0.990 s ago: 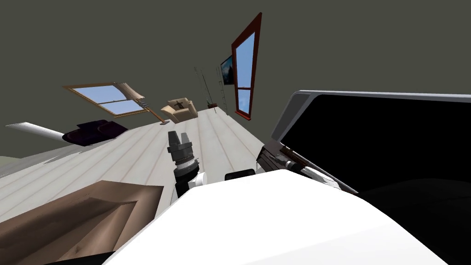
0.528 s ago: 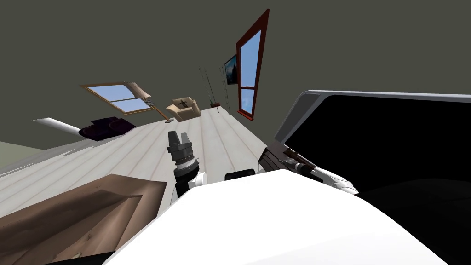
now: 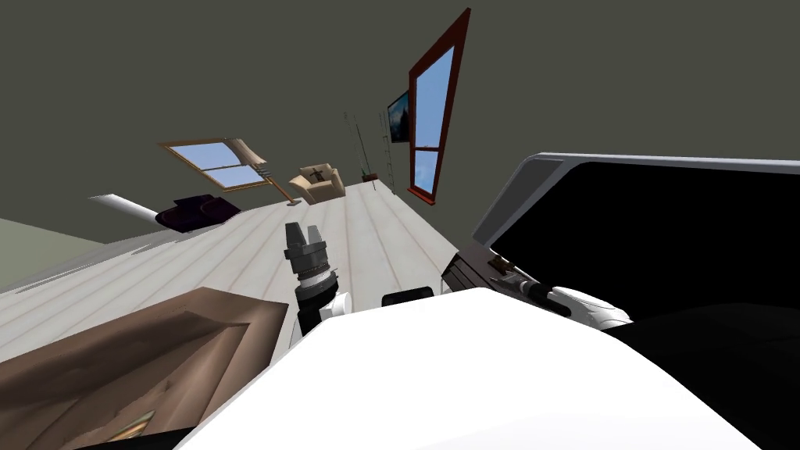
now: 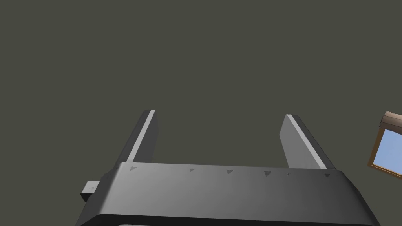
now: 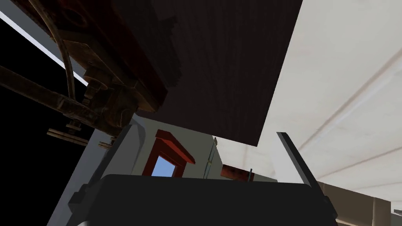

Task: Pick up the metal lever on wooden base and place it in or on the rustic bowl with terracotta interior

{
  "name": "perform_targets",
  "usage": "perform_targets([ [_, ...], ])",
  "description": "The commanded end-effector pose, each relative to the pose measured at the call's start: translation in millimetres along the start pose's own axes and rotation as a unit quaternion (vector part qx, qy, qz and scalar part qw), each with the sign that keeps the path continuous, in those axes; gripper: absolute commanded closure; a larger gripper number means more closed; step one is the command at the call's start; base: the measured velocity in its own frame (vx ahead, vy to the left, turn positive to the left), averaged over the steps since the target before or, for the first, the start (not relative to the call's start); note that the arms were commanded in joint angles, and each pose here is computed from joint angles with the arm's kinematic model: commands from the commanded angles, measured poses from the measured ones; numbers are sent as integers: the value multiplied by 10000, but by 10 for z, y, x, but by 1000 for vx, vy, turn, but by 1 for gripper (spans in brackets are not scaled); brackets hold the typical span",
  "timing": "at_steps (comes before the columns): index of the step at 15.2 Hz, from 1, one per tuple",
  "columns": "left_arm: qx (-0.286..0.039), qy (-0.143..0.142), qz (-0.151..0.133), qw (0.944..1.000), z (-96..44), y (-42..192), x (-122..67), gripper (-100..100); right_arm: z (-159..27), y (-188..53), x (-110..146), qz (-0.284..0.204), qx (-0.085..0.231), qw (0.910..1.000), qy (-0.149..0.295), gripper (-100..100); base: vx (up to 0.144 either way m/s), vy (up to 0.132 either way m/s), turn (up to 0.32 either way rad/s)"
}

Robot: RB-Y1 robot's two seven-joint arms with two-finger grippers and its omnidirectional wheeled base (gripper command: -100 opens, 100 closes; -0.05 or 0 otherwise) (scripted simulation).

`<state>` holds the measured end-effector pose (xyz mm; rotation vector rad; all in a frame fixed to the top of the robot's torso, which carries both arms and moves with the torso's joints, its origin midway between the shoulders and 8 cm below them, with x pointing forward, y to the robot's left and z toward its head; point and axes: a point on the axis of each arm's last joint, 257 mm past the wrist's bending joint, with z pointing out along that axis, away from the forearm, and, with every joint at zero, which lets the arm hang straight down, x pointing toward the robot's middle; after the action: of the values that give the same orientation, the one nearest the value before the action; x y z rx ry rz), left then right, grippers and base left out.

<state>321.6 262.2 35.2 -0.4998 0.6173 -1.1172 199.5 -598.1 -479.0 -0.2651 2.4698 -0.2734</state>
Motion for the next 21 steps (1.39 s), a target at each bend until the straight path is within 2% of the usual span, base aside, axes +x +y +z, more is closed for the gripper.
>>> perform_targets([
  [1, 0, 0, 0, 10000, 0, 0, 0, 0, -74, -243, 151, -270, 171, 9992, 224, -100, 17, 17, 51],
  [2, 0, 0, 0, 10000, 0, 0, 0, 0, -88, -270, 194, -260, 199, 9991, 267, -100, 17, 17, 58],
  [3, 0, 0, 0, 10000, 0, 0, 0, 0, -155, -453, 280, -473, 325, 9974, 430, -100, 19, 19, 101],
  [4, 0, 0, 0, 10000, 0, 0, 0, 0, -166, -473, 311, -466, 345, 9973, 461, -100, 19, 15, 81],
  [5, 0, 0, 0, 10000, 0, 0, 0, 0, -244, -657, 406, -653, 473, 9947, 633, -100, 21, 19, 77],
  [6, 0, 0, 0, 10000, 0, 0, 0, 0, -246, -659, 409, -652, 475, 9947, 637, -100, 19, 17, 48],
  [8, 0, 0, 0, 10000, 0, 0, 0, 0, -397, -972, 553, -956, 687, 9887, 924, -100, 17, 21, 73],
  [9, 0, 0, 0, 10000, 0, 0, 0, 0, -397, -972, 553, -956, 687, 9887, 924, -100, 17, 16, 69],
  [12, 0, 0, 0, 10000, 0, 0, 0, 0, -566, -1281, 665, -1248, 889, 9809, 1197, -100, 20, 10, 55],
  [13, 0, 0, 0, 10000, 0, 0, 0, 0, -493, -1180, 635, -1131, 815, 9841, 1098, -100, 12, 5, 28],
  [14, 0, 0, 0, 10000, 0, 0, 0, 0, -438, -1114, 688, -1114, 851, 9836, 1133, -100, 2, -34, 59],
  [16, 0, 0, 0, 10000, 0, 0, 0, 0, -381, -1041, 721, -1081, 865, 9837, 1146, -100, -1, -88, 88],
  [17, 0, 1, 1, 10000, 0, 0, 0, 0, -421, -1071, 690, -1103, 840, 9839, 1131, -100, -4, -66, 38],
  [18, 0, 1, 1, 10000, 0, 0, 0, 0, -417, -1065, 694, -1100, 852, 9838, 1135, 100, -1, -24, 6],
  [21, 0, 0, 0, 10000, 0, 0, 0, 0, -418, -1069, 693, -1100, 856, 9837, 1136, 100, 0, -6, 1],
])
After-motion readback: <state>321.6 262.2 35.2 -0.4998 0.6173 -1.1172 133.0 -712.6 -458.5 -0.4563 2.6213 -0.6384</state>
